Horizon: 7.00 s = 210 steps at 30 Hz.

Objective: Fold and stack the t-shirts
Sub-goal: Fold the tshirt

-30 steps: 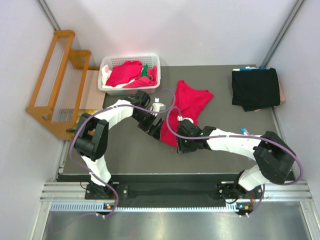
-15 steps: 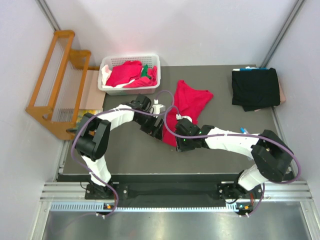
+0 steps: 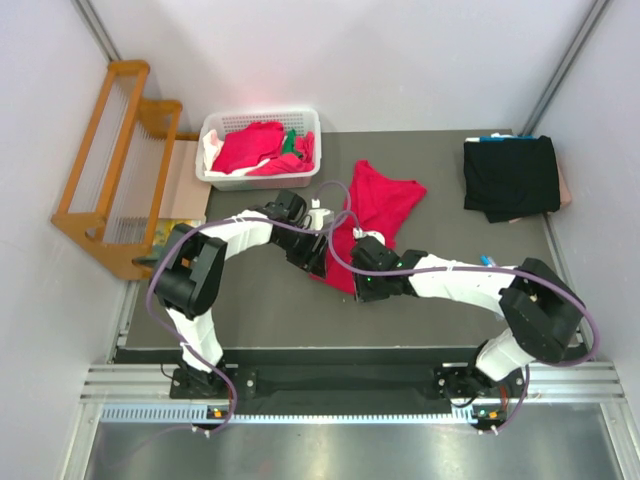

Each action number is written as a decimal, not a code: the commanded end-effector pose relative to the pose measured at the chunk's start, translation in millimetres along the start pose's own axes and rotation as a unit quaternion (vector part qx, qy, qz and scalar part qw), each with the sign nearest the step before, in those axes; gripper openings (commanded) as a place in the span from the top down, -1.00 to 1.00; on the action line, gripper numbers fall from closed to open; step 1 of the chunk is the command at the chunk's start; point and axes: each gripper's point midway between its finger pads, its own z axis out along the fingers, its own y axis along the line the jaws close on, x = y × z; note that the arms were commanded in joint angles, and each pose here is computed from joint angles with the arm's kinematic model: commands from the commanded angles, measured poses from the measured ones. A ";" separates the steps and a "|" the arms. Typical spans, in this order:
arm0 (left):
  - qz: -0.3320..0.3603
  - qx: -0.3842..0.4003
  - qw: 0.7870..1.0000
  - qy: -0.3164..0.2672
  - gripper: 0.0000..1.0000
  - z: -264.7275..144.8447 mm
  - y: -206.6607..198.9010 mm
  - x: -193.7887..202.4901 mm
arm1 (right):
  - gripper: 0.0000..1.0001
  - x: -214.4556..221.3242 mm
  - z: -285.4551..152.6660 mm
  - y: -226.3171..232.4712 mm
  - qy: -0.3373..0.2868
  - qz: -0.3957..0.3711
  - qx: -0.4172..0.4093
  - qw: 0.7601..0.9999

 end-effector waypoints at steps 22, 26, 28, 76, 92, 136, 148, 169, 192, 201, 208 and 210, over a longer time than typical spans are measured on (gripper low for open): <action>0.056 -0.037 0.997 0.028 1.00 -7.9 11.6 13.4 | 0.44 -6.2 10.5 -3.4 -0.017 -0.005 0.001 1.000; 0.057 -0.039 0.997 0.030 1.00 -9.5 11.6 12.5 | 0.45 -5.1 8.7 -5.7 -0.019 -0.005 0.002 1.000; 0.057 -0.042 0.997 0.028 1.00 -11.1 12.1 10.9 | 0.46 -5.0 8.5 -6.2 -0.019 -0.005 0.003 1.000; 0.108 -0.020 0.989 0.098 0.98 -90.3 -34.5 52.1 | 1.00 47.7 -65.0 -7.9 -0.010 0.023 -0.040 0.999; 0.162 0.010 0.987 0.013 0.92 -172.0 -104.7 24.2 | 1.00 38.0 -143.0 38.2 -0.087 -0.033 -0.047 0.995; 0.133 -0.071 0.987 -0.054 1.00 -67.7 -3.0 -146.3 | 1.00 -99.7 -70.1 -51.6 -0.162 0.019 0.040 0.986; 0.135 -0.098 0.985 -0.053 1.00 -54.6 17.5 -147.1 | 1.00 -148.0 -23.7 -77.6 -0.142 0.012 0.052 0.988; 0.118 -0.141 0.981 -0.067 0.09 -30.7 60.6 -187.0 | 1.00 -159.6 13.5 -109.3 -0.112 0.027 0.075 0.991; 0.023 -0.083 0.950 -0.301 -0.98 -251.7 -0.7 -147.5 | -0.38 -207.3 -40.3 -57.5 -0.136 0.040 -0.045 0.989; 0.000 -0.167 0.944 -0.283 -0.98 -253.6 36.4 -65.4 | -0.39 -181.8 -67.8 77.6 -0.070 0.066 -0.475 0.875; -0.009 -0.181 0.940 -0.290 -0.98 -264.3 34.5 -47.9 | -0.36 -139.6 -17.7 81.9 0.027 0.212 -0.521 0.826; -0.010 -0.182 0.938 -0.293 -0.98 -267.0 34.3 -48.0 | -0.44 -122.6 7.7 70.5 0.049 0.239 -0.483 0.841</action>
